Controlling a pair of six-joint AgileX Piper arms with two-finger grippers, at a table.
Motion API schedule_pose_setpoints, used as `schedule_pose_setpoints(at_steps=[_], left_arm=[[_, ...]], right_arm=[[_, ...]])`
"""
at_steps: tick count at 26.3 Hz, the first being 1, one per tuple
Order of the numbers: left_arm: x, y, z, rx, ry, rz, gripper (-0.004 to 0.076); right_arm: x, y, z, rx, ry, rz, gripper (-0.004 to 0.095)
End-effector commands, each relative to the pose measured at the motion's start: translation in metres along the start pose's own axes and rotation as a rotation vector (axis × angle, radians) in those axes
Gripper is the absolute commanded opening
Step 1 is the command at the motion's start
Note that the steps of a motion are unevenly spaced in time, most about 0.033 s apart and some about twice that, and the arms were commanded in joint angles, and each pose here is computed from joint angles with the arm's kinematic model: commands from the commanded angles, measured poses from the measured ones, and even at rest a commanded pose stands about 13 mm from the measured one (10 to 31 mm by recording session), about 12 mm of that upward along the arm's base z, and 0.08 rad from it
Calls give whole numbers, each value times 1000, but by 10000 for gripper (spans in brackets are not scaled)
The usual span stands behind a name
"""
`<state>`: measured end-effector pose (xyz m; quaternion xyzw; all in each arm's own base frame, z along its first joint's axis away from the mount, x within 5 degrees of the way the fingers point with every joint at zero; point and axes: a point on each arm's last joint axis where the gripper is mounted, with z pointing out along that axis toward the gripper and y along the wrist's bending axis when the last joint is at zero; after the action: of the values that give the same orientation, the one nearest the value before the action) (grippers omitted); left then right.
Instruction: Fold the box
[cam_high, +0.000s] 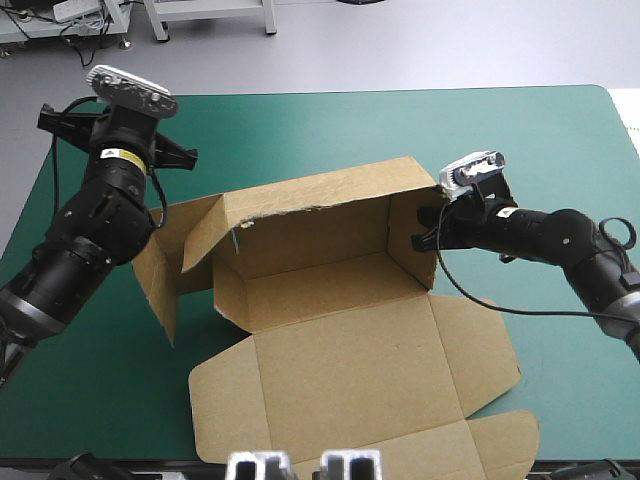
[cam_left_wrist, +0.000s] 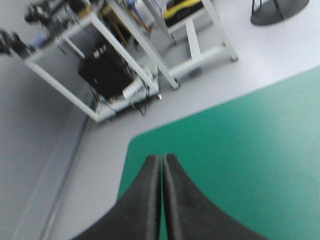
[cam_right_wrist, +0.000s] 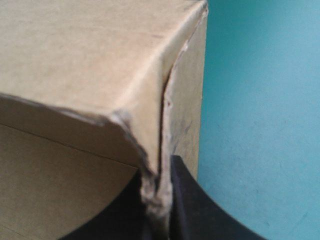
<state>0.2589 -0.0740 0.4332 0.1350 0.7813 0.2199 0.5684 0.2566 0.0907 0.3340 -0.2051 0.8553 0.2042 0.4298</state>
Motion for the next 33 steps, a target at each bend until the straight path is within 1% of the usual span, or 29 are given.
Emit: schedule_pose_setpoints(at_steps=[1,3,6,10,12,16,20,21,24,25,26,27,28,29,31,33], left_arm=[[6,28,2,36,48,-109,1],[18,36,8,70,124,-183,1],[34,45,13,128,246,-262,1],[54,51,12,232,403,-302,0],[59,53,12,256,436,-316,0],[62,54,11,266,465,-318,0],[62,54,11,269,465,-306,0],[62,53,12,270,467,-306,0],[62,54,12,269,466,-300,0],[63,53,12,274,465,-280,0],[63,53,12,275,464,-278,0],[63,53,12,276,463,-271,0],[63,53,12,277,463,-268,0],[63,53,14,279,470,-267,0],[66,51,17,286,496,-259,0],[69,49,21,295,526,-244,0]], right_arm=[[-22,1,-14,41,67,46,-3],[-24,-2,-7,36,156,52,-4],[-28,-6,9,-4,265,70,-4],[-35,-16,37,-35,355,82,-3],[-36,-23,54,-36,394,84,-4],[-36,-38,82,-10,452,61,-3],[-33,-48,100,1,474,6,4],[-33,-49,101,9,474,1,23],[-34,-53,103,46,455,-26,120],[-38,-54,101,60,441,-41,212],[-40,-55,100,67,436,-50,249],[-46,-55,98,75,423,-65,314],[-55,-54,94,78,406,-76,354],[-64,-52,88,78,394,-90,378],[-88,-48,72,97,364,-121,378],[-107,-44,51,131,370,-114,378]])
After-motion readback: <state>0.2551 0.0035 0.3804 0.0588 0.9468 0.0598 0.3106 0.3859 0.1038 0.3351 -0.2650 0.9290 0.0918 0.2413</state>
